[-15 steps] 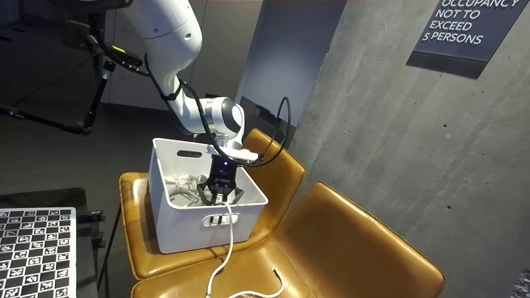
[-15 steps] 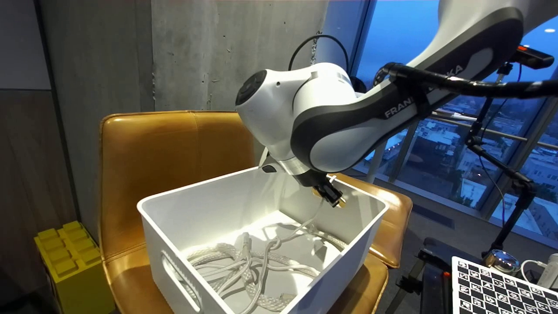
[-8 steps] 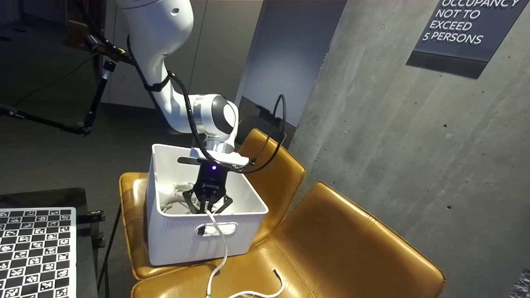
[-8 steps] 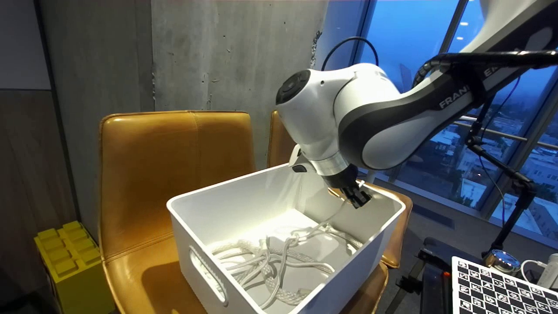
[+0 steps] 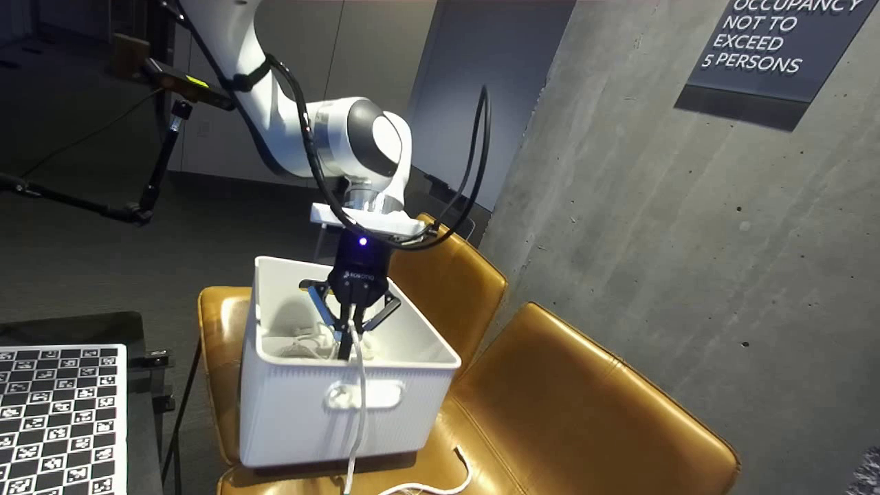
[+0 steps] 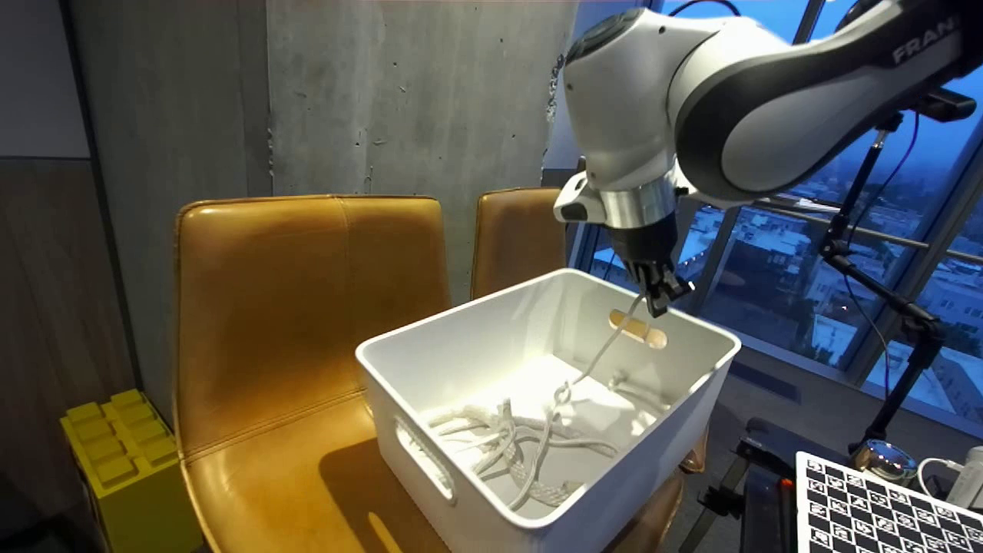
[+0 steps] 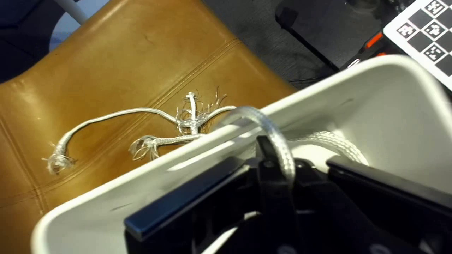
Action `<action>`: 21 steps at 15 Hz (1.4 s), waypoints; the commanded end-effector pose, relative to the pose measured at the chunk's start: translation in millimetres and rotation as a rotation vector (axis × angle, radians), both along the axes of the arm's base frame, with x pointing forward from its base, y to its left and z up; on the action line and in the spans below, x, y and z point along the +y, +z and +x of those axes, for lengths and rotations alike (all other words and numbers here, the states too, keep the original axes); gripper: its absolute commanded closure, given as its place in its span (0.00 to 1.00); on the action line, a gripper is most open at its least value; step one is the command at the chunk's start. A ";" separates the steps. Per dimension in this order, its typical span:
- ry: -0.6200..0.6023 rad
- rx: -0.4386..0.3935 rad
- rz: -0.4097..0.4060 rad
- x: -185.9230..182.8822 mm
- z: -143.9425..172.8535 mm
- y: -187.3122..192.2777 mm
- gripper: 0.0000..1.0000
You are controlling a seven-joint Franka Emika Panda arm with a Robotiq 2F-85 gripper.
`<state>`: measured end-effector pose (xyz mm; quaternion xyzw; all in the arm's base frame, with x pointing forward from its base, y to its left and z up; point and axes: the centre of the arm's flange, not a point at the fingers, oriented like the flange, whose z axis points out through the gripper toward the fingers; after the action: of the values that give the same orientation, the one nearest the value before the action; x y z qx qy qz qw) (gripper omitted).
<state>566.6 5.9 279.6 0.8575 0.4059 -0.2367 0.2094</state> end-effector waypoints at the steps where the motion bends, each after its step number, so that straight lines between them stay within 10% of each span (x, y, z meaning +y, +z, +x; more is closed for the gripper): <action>1: -0.036 -0.091 0.057 -17.4 -5.5 56.7 1.00; 6: -0.140 -0.157 0.134 -25.6 -3.0 95.4 1.00; 14: -0.133 -0.326 0.255 101.8 32.3 209.8 1.00; 20: -0.143 -0.311 0.245 104.5 38.5 158.4 1.00; 21: -0.162 -0.296 0.237 87.3 37.0 136.3 0.74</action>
<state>596.3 128.2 464.9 0.9255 0.3442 -0.0552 0.1483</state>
